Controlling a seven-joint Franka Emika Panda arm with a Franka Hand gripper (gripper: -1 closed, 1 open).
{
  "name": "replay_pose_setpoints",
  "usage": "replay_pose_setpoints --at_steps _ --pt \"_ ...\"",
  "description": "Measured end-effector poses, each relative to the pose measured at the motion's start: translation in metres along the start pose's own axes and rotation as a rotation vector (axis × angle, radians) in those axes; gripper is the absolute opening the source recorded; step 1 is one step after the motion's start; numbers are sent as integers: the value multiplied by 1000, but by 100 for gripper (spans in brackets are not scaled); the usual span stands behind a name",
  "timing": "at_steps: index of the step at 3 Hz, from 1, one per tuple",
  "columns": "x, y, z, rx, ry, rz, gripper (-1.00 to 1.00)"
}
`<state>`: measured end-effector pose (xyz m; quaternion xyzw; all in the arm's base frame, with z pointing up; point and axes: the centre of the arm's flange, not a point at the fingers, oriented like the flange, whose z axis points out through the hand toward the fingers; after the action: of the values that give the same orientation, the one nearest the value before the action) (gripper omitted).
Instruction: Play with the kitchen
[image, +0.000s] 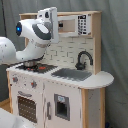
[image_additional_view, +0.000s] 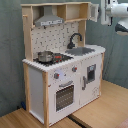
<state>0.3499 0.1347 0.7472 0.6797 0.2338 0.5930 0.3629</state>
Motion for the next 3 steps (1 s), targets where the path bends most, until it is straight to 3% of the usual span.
replay_pose_setpoints --at_steps 3 --pt "63 -35 36 72 74 -48 -100"
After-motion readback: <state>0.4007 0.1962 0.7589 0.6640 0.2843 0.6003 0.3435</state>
